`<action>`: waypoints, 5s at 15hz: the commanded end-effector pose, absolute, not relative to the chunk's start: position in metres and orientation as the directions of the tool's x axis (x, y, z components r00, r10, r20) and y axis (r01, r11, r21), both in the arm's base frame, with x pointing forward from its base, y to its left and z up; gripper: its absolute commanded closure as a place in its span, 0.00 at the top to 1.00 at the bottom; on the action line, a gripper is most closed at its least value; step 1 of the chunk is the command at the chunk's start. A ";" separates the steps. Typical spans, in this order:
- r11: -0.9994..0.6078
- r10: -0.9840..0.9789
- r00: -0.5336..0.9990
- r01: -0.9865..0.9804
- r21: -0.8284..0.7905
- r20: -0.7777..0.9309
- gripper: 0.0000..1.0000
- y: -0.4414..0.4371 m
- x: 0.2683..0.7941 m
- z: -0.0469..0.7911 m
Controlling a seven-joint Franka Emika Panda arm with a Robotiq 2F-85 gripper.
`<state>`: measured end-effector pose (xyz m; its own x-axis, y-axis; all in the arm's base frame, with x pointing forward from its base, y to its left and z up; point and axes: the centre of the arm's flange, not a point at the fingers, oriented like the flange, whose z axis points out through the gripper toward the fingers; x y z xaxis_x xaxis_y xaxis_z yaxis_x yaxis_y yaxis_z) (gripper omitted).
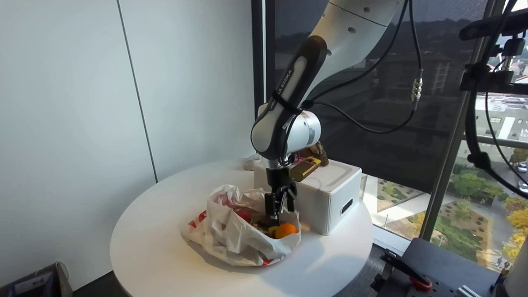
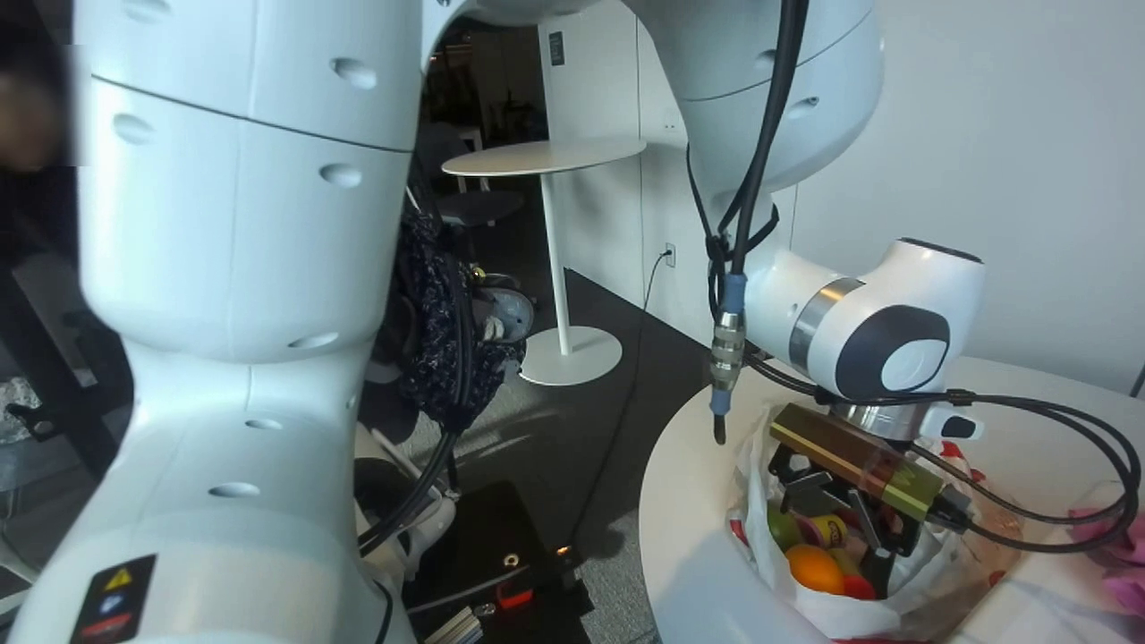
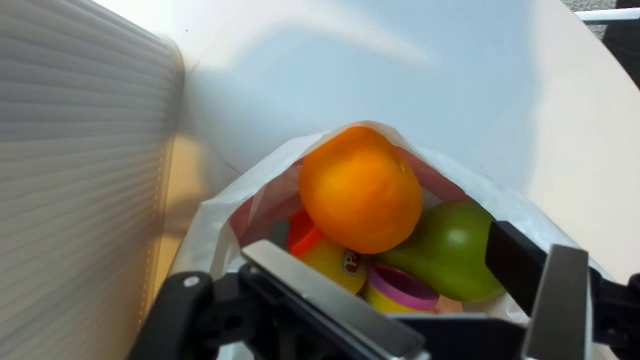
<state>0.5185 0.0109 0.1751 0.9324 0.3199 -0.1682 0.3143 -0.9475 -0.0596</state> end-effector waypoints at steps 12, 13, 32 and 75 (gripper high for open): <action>-0.954 0.300 0.937 0.290 -0.080 -0.177 0.56 -0.004 0.544 0.124; -0.955 0.296 0.939 0.287 -0.078 -0.173 0.49 -0.004 0.545 0.125; -0.978 0.206 0.943 0.190 -0.086 -0.261 1.00 -0.016 0.541 0.129; -0.973 -0.174 0.863 -0.226 0.055 0.474 1.00 -0.151 0.567 0.293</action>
